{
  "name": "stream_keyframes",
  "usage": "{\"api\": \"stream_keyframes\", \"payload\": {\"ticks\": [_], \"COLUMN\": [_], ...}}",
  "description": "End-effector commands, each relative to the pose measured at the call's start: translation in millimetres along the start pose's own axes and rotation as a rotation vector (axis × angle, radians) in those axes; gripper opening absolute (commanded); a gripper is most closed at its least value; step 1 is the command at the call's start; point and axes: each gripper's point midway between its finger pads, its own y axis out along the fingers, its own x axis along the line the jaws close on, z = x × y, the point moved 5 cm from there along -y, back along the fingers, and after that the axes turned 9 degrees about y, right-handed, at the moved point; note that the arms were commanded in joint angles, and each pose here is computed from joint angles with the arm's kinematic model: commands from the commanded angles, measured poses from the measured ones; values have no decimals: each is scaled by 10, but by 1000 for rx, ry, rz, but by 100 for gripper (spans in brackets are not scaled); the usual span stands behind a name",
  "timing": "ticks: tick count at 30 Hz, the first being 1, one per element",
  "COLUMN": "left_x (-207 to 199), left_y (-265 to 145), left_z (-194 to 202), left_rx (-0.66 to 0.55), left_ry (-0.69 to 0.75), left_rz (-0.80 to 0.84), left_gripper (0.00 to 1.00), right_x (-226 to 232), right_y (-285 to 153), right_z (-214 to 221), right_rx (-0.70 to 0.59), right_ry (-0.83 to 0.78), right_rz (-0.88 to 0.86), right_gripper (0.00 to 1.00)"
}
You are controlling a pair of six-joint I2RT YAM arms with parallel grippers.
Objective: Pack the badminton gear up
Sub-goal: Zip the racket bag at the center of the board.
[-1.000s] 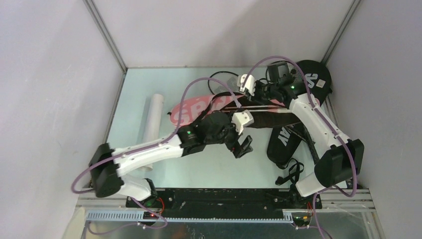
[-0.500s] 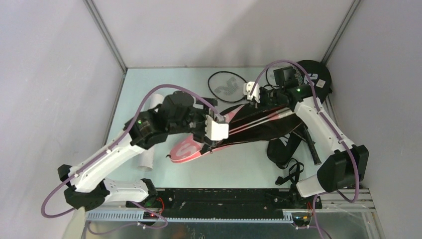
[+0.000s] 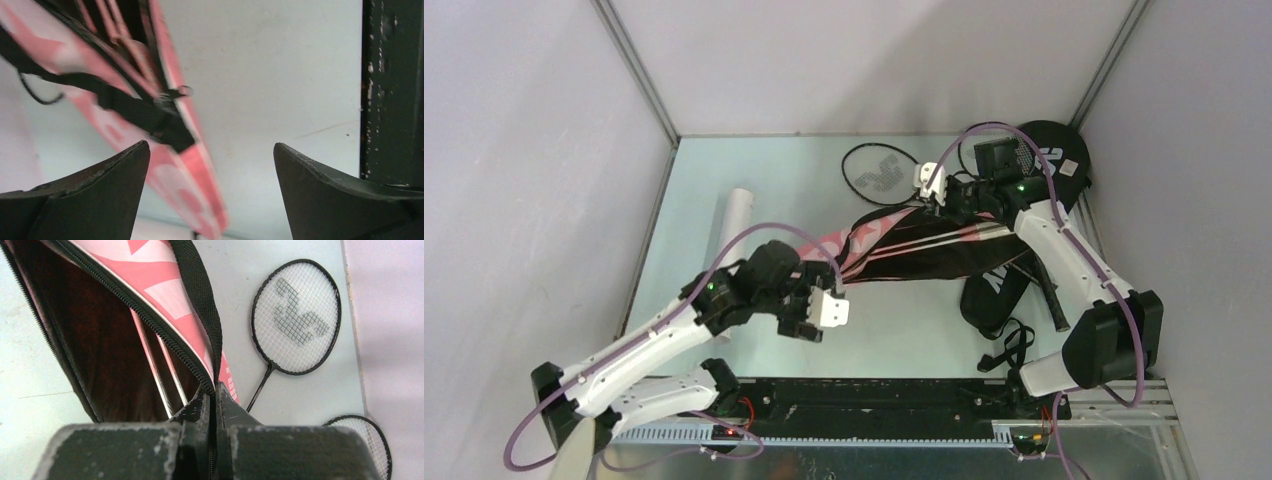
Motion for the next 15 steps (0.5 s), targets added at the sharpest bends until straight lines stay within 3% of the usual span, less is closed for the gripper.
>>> {"api": "stream_keyframes", "payload": {"ticks": [1, 4, 7, 15], "left_x": [-132, 3, 93, 88], "left_y": [91, 107, 82, 254], "left_z": [248, 373, 497, 814], "left_rx": [-6, 4, 18, 90], "left_ry": [-37, -49, -101, -87], "left_rz": [-191, -363, -436, -386], "left_gripper": [100, 100, 100, 100], "right_x": [-91, 0, 75, 128], "right_y": [-2, -9, -18, -55], "right_z": [-195, -198, -189, -144], "right_rx": [-89, -101, -107, -136], "right_ry": [-54, -71, -83, -96], "right_rz": [8, -43, -82, -135], "right_gripper": [0, 0, 0, 0]}}
